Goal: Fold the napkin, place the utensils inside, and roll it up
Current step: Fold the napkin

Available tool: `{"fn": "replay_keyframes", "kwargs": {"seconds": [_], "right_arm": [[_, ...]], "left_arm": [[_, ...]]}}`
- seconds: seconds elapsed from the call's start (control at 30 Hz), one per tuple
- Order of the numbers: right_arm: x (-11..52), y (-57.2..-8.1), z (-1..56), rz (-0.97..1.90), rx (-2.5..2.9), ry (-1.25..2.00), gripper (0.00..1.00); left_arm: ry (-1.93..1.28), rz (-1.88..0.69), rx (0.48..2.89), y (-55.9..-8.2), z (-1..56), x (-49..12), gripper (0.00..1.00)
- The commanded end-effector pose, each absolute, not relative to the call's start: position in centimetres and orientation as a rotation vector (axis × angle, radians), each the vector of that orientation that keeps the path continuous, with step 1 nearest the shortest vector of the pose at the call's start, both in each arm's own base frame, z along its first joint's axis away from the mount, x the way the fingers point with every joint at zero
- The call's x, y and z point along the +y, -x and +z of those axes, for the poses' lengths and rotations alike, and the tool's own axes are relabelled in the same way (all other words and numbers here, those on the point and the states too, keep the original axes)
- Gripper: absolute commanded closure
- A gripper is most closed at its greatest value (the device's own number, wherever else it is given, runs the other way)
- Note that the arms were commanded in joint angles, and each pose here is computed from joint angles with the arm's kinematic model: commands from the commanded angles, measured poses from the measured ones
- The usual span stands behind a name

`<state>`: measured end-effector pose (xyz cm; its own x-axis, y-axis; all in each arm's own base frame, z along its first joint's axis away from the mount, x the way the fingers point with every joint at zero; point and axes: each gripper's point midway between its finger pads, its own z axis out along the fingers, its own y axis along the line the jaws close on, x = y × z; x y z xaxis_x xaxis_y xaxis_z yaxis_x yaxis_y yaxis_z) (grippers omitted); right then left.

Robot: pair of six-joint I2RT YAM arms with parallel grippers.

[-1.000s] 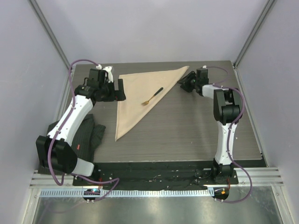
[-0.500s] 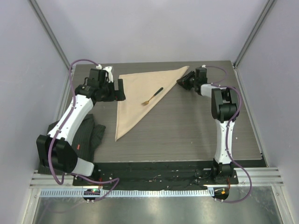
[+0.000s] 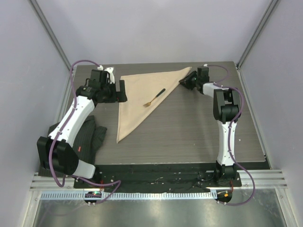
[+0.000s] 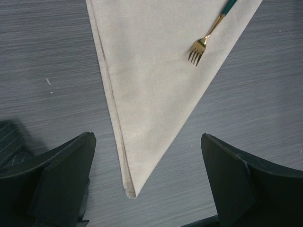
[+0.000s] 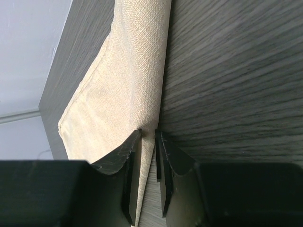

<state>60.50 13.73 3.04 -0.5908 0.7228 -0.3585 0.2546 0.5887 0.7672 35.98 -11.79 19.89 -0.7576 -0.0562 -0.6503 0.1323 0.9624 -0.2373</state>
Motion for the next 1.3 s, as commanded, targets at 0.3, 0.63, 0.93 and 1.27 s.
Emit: {"fn": "replay_keyframes", "kwargs": {"seconds": [0.3,0.63,0.93,1.27], "right_arm": [[13.1,-58.4,-2.4,0.682,2.345,-0.736,0.84],[13.6,-58.5,1.9,0.764,2.228,-0.67,0.99],[10.7,-54.1,3.9,0.591,2.197,-0.736,0.99],[5.8,-44.6,2.3,0.38,2.223,-0.864,0.99]], "left_arm": [[-0.064,-0.348,2.353,-36.6,22.0,-11.8,0.0],[-0.067,-0.346,2.346,-36.6,22.2,-11.8,0.0],[-0.071,-0.379,2.332,-36.3,22.8,-12.2,0.0],[-0.081,-0.444,2.285,-35.8,24.2,-12.9,0.0]]}}
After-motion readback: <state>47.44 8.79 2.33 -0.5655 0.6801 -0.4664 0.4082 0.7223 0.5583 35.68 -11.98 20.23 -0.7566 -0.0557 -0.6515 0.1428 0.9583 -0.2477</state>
